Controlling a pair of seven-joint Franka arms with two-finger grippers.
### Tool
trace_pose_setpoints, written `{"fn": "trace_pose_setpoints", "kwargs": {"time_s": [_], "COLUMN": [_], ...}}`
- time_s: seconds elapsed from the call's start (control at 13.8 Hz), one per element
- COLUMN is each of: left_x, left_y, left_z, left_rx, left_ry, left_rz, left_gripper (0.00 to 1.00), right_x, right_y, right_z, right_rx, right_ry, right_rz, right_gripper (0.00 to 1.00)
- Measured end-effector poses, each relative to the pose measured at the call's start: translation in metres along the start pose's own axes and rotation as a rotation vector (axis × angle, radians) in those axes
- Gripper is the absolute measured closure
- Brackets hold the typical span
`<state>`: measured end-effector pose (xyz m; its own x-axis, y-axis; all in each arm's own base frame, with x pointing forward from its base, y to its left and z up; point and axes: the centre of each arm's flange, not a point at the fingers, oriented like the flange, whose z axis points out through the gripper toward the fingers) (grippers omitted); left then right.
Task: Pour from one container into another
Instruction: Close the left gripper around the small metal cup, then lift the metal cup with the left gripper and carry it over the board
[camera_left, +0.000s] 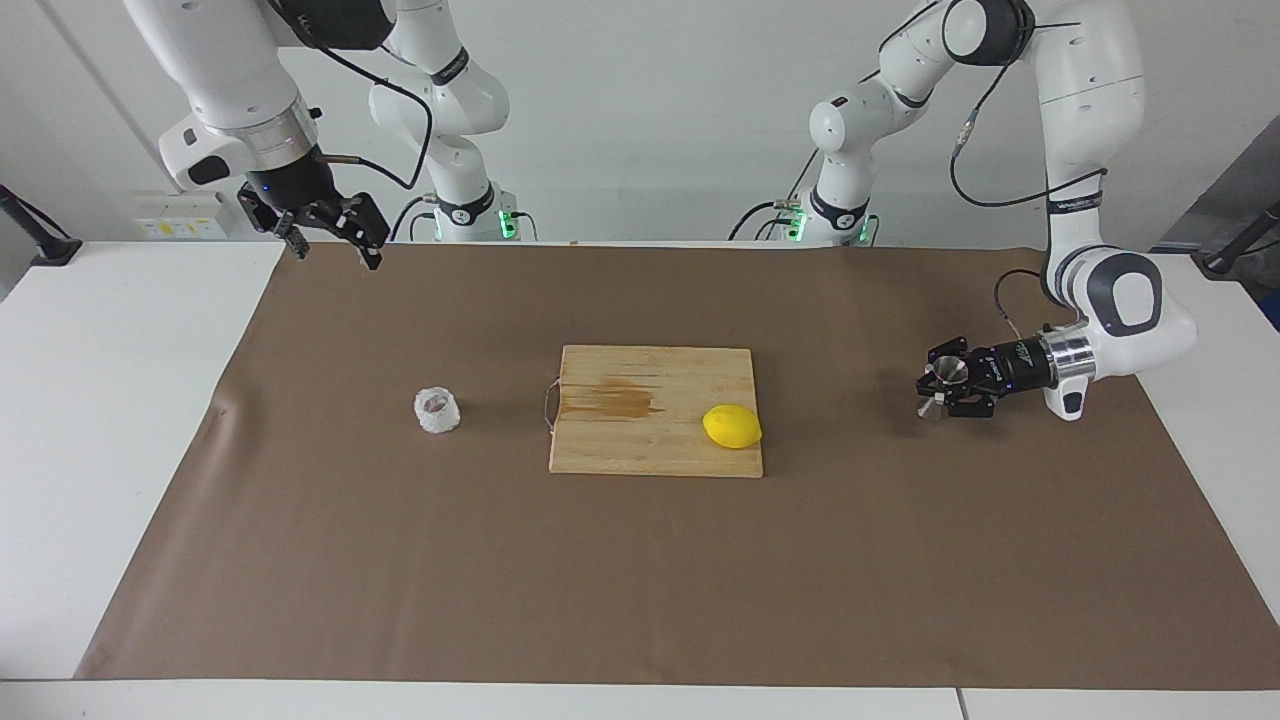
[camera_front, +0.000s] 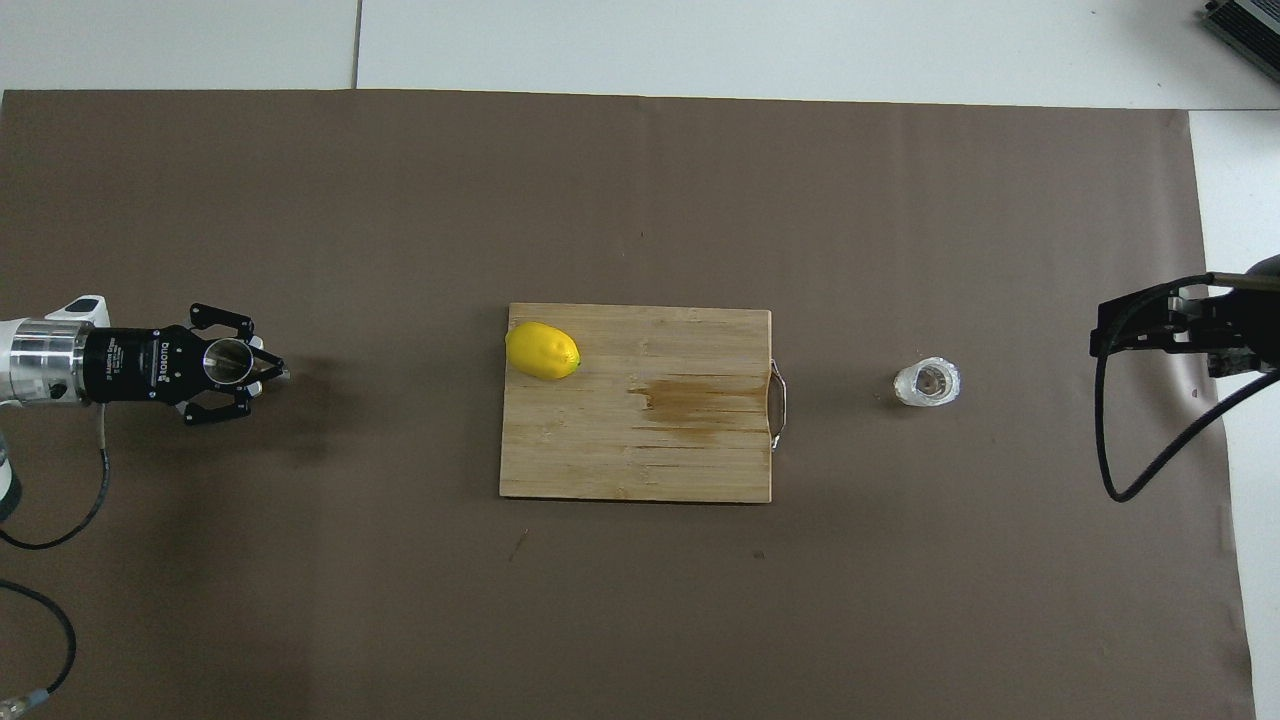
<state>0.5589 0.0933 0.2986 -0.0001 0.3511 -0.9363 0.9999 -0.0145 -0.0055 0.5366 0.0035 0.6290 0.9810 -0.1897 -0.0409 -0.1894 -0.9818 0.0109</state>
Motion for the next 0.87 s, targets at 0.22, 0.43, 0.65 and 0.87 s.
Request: {"fn": "trace_pose_setpoints", "kwargs": {"time_s": [0.22, 0.43, 0.65, 0.87], "left_x": [-0.027, -0.066, -0.106, -0.139], "left_y": [0.007, 0.013, 0.017, 0.017], "left_z": [0.008, 0.022, 0.053, 0.097], "left_rx": [-0.010, -0.014, 0.012, 0.043], "left_ry": [-0.036, -0.068, -0.096, -0.138], "left_rz": [-0.007, -0.019, -0.026, -0.042], "left_gripper": [0.89, 0.89, 0.89, 0.89], "right_x": [0.000, 0.000, 0.000, 0.000], "right_y": [0.000, 0.000, 0.000, 0.000], "right_z": [0.000, 0.000, 0.000, 0.000], "right_rx": [0.000, 0.000, 0.000, 0.000], "right_ry": [0.000, 0.000, 0.000, 0.000], "right_rz": [0.000, 0.000, 0.000, 0.000], "right_gripper": [0.00, 0.00, 0.00, 0.00]}}
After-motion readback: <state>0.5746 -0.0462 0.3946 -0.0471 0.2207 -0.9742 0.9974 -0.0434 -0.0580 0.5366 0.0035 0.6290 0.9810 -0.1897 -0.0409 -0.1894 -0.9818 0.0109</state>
